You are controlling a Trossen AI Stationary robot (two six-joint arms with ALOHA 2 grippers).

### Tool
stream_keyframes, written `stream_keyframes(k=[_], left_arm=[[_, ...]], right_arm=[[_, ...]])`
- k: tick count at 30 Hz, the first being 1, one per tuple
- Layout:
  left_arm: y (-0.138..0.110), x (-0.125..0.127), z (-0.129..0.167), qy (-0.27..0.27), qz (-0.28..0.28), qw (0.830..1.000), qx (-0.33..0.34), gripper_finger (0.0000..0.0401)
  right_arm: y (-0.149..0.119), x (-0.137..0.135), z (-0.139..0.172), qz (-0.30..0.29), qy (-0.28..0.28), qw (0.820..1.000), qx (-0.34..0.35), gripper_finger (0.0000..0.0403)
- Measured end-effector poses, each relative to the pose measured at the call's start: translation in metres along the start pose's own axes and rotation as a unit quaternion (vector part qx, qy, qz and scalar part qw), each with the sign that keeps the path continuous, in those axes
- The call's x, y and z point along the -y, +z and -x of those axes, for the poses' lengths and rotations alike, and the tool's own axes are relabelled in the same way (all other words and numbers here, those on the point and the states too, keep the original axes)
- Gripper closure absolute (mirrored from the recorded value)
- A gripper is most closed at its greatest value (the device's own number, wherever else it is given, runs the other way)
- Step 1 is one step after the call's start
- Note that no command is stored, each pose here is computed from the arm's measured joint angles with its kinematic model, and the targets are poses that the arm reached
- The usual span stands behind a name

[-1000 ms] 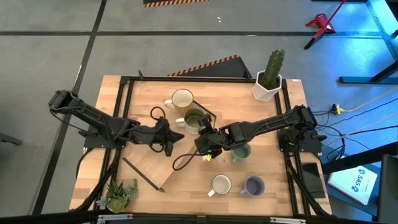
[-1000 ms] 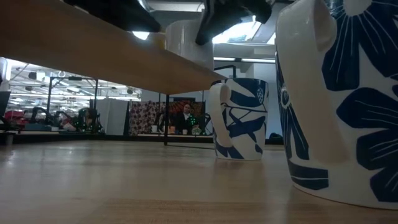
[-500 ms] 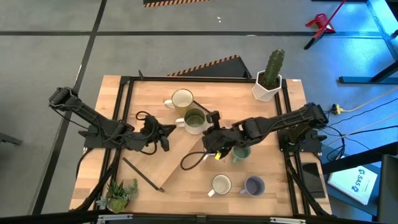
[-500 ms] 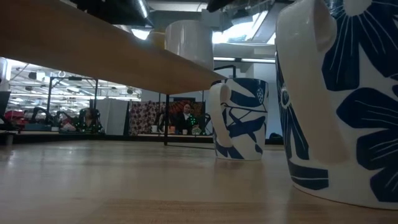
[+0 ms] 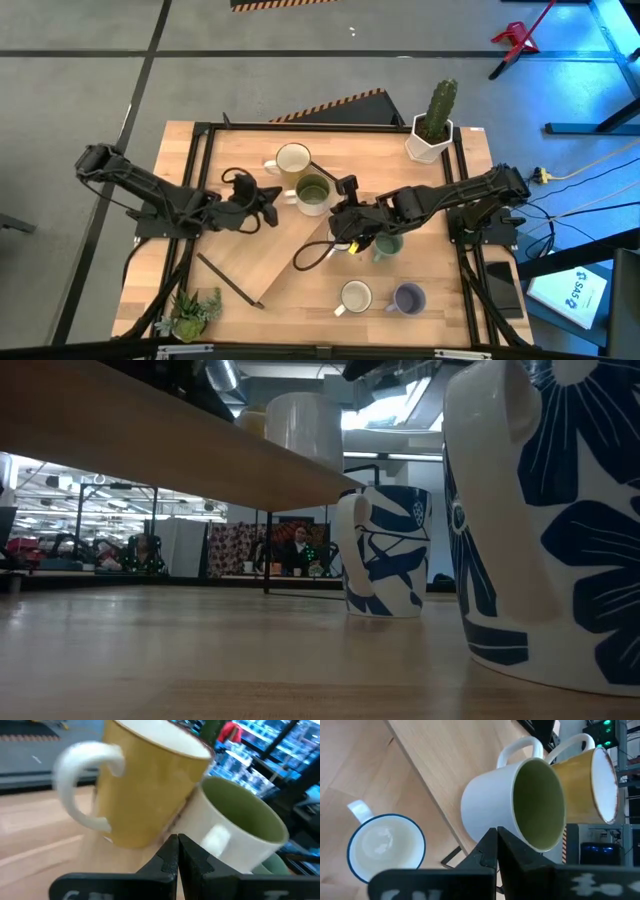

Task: Place coffee mugs
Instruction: Put the white mug on the shelf

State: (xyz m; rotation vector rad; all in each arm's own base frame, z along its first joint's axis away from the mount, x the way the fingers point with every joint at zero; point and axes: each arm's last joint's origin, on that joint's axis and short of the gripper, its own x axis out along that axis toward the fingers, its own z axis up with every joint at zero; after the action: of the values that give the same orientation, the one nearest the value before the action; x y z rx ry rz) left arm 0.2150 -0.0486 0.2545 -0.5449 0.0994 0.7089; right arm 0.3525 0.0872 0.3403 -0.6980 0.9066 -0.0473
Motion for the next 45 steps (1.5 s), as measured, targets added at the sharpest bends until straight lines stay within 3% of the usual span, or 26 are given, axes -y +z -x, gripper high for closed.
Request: stream_keyframes(k=[13,22,26,29,33,39,45], left_arm=[[0.001,-0.002,-0.007,-0.001,0.012,1.000,-0.015,0.0401],[0.003,-0.003,-0.011,-0.009,0.009,1.000,-0.022,0.0401],[0.011,-0.005,-0.001,-0.033,-0.021,0.998,-0.048,0.0401],[0.021,-0.008,0.011,-0.005,-0.045,0.998,-0.048,0.0401],[0.030,-0.009,0.020,-0.005,-0.026,0.999,-0.039,0.0401],[0.016,-0.002,0.020,-0.062,-0.032,0.990,-0.126,0.0401],[0.009,0.001,0.016,-0.049,-0.040,0.990,-0.125,0.0401]], right_arm=[[0.003,0.001,0.000,-0.006,-0.005,1.000,0.011,0.0403],[0.016,0.002,-0.005,0.007,-0.010,0.997,0.071,0.0403],[0.016,0.000,-0.008,0.013,-0.004,0.998,0.066,0.0403],[0.016,0.000,-0.008,0.012,-0.005,0.998,0.067,0.0403],[0.016,0.000,-0.008,0.012,-0.005,0.998,0.068,0.0403],[0.016,0.000,-0.008,0.012,-0.006,0.998,0.067,0.0403],[0.016,0.000,-0.008,0.012,-0.006,0.998,0.067,0.0403]])
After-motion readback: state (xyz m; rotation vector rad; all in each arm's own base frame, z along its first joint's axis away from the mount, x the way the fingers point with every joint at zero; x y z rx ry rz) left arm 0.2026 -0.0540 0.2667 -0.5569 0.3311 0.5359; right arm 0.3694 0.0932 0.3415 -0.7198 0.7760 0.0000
